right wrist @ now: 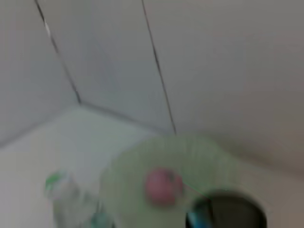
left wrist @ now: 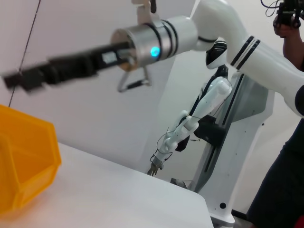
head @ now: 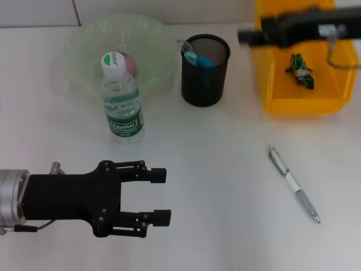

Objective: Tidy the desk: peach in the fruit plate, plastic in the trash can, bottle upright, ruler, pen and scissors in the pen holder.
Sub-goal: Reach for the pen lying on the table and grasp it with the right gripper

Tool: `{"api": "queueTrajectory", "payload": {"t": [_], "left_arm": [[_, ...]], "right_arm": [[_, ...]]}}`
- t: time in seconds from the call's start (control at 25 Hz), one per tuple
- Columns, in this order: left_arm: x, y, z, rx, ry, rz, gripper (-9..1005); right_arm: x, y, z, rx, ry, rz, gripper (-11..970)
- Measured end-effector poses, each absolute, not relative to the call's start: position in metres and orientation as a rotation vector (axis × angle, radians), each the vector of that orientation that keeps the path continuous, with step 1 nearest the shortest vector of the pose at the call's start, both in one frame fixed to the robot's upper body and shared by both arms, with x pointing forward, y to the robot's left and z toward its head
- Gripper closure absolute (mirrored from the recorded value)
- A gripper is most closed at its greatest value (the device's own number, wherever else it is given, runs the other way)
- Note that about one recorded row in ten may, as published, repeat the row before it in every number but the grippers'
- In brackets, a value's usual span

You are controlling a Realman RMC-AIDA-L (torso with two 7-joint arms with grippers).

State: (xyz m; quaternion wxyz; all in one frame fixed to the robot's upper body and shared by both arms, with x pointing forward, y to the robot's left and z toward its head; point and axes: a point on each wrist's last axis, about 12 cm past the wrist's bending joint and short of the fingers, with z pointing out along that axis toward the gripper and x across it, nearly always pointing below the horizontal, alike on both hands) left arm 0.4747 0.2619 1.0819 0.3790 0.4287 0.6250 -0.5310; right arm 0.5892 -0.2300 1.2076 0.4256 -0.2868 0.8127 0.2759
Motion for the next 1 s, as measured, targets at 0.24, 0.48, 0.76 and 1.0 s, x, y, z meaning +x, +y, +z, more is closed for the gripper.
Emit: {"api": "queueTrajectory", "payload": {"t": [0.24, 0.48, 0.76, 1.0], "left_arm": [[0.475, 0.262, 1.082, 1.109, 1.592, -1.346, 212], [0.478, 0.260, 1.083, 1.145, 1.611, -1.356, 212], [0.479, 0.258, 1.080, 1.225, 1.641, -1.351, 212], [0.479, 0.255, 1.079, 1.232, 1.638, -1.346, 212]], "right_arm": [[0.567, -0.242, 1.219, -0.764, 2.428, 0.557, 257], [0.557, -0.240, 1.207, -0.712, 2.668, 0.437, 260], [0.557, -0.225, 1.181, -0.720, 2.787, 0.307, 263], [0.559, -0.211, 1.161, -0.737, 2.806, 0.258, 266]]}}
